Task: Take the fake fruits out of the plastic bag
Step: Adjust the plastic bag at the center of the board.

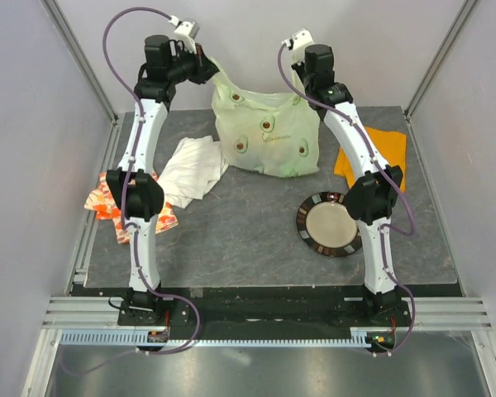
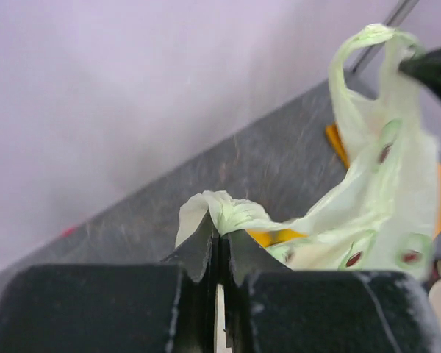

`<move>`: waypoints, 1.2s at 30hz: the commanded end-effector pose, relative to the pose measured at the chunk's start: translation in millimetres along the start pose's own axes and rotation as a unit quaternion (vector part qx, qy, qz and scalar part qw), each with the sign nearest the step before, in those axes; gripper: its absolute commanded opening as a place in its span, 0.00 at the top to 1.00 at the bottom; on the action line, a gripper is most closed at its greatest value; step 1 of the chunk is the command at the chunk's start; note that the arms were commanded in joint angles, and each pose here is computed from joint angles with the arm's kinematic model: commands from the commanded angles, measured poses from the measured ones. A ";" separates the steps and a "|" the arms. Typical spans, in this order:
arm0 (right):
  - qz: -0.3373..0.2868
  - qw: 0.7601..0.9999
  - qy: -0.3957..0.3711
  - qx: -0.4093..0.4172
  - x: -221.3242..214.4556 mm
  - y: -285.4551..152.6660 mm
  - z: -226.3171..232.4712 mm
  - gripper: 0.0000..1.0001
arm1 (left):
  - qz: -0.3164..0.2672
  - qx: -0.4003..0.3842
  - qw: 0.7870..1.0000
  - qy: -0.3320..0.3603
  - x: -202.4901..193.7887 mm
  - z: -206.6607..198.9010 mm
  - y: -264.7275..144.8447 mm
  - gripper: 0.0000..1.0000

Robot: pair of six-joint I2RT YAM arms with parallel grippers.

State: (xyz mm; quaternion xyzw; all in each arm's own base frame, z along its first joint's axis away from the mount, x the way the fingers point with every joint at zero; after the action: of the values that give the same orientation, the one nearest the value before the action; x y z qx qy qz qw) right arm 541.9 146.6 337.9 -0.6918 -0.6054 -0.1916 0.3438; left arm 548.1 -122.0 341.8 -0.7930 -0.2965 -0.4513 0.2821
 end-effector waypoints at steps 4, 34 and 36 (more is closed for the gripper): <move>-0.108 0.989 0.038 -0.089 44.2 -86.3 -65.8 1.00 | -0.076 -0.087 0.993 -0.001 71.2 -80.1 -67.3 0.98; -0.149 0.891 0.004 0.428 -3.6 -238.3 57.6 0.45 | 0.234 -0.126 0.946 -0.185 -141.1 -151.7 -153.8 0.98; -0.138 0.888 0.002 0.438 -7.9 -227.7 76.3 0.48 | 0.230 -0.116 0.946 -0.197 -138.0 -157.1 -162.3 0.98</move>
State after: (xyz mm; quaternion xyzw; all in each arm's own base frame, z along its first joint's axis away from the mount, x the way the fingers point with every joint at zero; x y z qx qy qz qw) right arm 292.0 180.8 387.6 -0.3877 -0.7427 -0.0115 0.5459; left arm 302.5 -160.0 275.3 -0.9404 -0.0747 -0.2190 0.2491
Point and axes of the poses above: each gripper's point midway between its finger pads, its own y axis out along the fingers, its own z axis along the line the jaws close on, x = y × z, the point moved 9 cm from there along -y, back along the fingers, and after that the axes turned 15 degrees about -y, right-handed, at the moved point
